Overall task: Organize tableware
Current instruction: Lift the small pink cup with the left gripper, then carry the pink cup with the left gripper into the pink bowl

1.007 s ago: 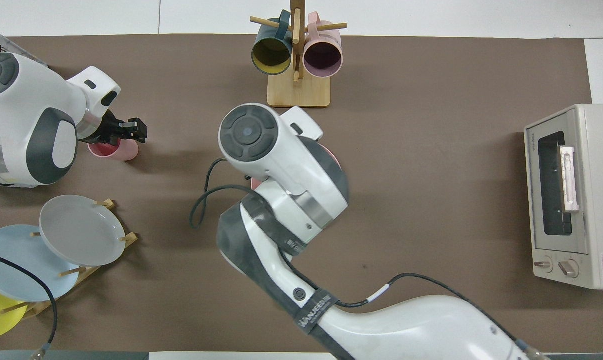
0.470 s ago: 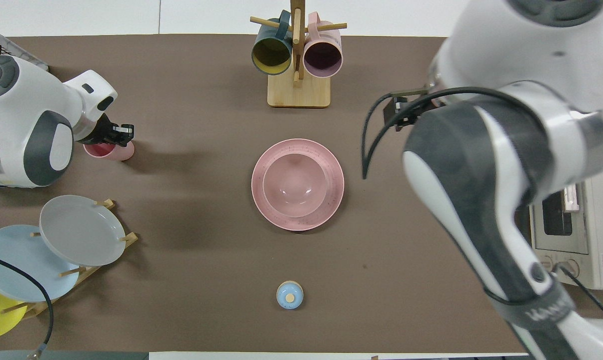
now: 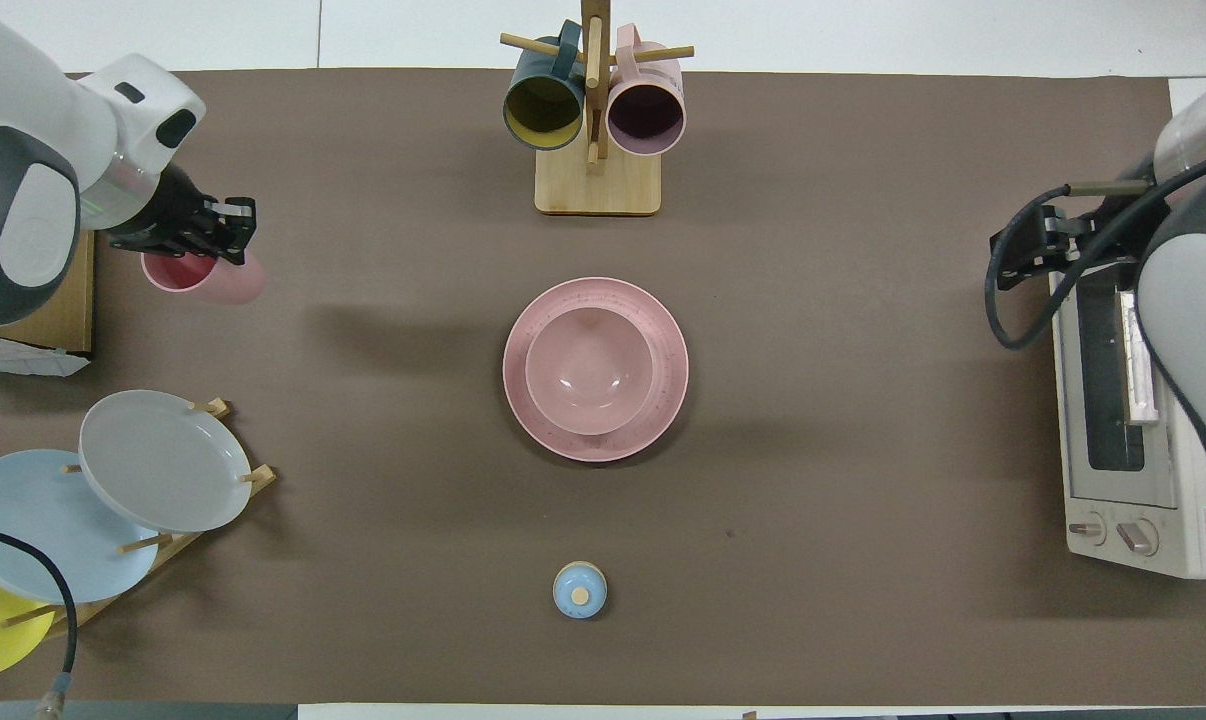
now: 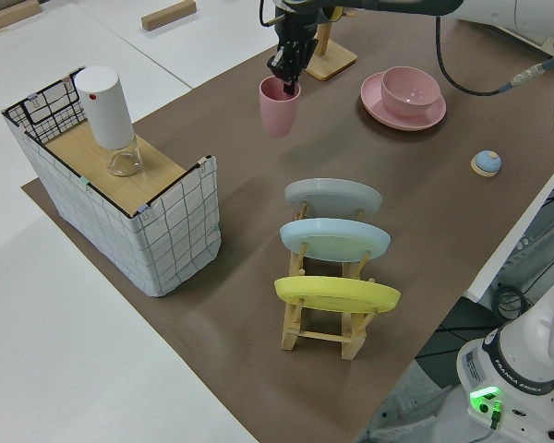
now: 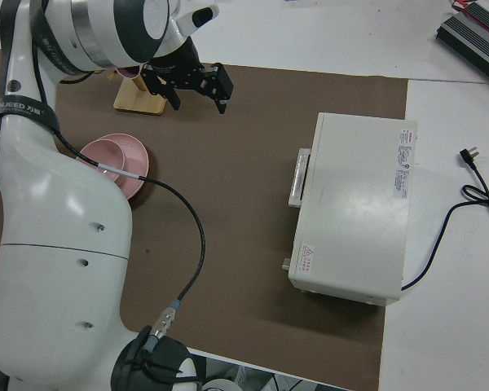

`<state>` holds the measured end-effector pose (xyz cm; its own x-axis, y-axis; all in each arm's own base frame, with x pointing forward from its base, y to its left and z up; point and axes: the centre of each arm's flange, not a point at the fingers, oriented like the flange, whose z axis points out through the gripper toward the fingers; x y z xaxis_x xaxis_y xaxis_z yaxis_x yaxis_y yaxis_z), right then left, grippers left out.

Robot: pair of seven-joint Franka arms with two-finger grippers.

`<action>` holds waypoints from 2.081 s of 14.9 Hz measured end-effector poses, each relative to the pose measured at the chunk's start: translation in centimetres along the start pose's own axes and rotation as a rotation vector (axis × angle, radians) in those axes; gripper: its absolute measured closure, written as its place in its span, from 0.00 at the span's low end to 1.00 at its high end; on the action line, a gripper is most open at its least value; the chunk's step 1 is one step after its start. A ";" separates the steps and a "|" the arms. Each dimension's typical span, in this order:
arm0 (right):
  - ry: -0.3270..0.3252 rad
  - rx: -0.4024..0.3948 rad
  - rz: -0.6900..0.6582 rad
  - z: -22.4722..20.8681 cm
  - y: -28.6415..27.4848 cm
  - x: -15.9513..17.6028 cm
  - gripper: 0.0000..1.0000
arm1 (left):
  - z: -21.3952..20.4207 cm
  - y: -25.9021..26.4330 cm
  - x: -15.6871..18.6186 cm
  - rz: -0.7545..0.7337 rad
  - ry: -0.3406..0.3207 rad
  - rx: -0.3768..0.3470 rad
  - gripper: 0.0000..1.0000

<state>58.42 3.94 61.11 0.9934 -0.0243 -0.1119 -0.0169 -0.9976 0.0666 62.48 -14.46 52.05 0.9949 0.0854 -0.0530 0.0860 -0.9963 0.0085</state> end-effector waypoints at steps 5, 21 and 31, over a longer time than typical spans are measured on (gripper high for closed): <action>-0.032 0.004 -0.038 1.4 2.1 -2.9 0.00 | -2.4 17.0 -6.1 -0.103 0.023 -0.039 0.96; 0.022 0.017 -0.020 3.8 5.5 -3.2 0.00 | 9.3 31.8 -13.2 -0.078 0.004 -0.026 0.96; -0.003 0.018 -0.021 4.6 5.7 -2.9 0.00 | 14.1 32.4 -14.6 -0.090 0.008 -0.015 0.96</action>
<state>54.89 -2.00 57.23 0.9932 -0.0031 -0.1166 0.0023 -0.9989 0.0467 50.01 -48.17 38.98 0.9834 0.1752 -0.0467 0.1763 -0.9842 0.0188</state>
